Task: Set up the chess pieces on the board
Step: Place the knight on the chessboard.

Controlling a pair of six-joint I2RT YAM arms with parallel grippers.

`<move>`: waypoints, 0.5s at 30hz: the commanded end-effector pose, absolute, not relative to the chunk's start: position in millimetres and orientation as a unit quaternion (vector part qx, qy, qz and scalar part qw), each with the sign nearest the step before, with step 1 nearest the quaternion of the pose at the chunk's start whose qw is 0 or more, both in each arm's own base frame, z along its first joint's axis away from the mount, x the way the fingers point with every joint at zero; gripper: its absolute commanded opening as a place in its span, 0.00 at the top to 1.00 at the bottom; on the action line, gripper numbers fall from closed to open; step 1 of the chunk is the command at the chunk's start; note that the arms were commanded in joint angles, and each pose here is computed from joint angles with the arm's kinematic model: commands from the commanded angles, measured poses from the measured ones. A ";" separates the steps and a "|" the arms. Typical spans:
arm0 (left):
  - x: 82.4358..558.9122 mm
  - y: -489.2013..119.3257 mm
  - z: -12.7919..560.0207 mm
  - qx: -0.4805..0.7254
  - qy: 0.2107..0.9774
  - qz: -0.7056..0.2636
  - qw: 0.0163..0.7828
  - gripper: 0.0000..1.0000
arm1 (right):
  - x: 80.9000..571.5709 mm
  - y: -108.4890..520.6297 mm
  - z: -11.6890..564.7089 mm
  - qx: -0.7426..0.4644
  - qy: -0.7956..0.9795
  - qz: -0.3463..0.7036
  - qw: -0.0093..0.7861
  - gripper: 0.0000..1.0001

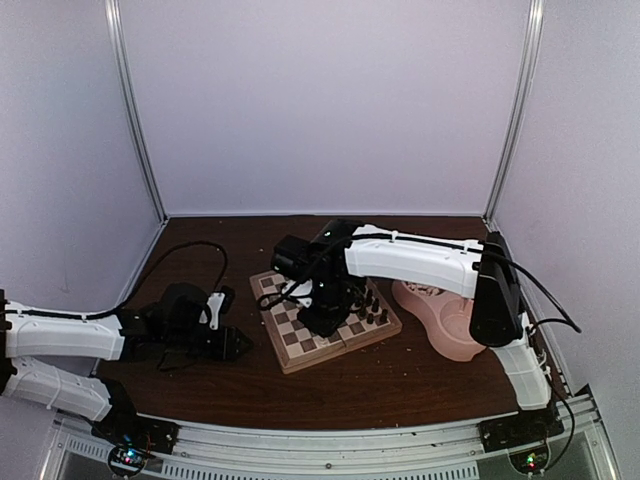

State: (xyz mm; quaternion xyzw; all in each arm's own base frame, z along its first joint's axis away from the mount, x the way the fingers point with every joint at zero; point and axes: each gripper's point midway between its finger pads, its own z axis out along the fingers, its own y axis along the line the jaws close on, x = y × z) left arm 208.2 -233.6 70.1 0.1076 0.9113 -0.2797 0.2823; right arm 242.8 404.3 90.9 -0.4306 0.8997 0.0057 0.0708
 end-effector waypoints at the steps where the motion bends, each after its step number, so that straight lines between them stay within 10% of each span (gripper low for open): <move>1: 206.0 -234.0 77.4 0.114 0.906 -0.288 0.289 0.58 | 254.0 401.2 104.8 -0.426 0.900 -0.003 0.093 0.80; 15: 203.0 -287.5 104.3 0.204 0.907 -0.261 0.262 0.51 | 286.7 344.9 189.7 -0.343 0.894 0.078 0.279 0.79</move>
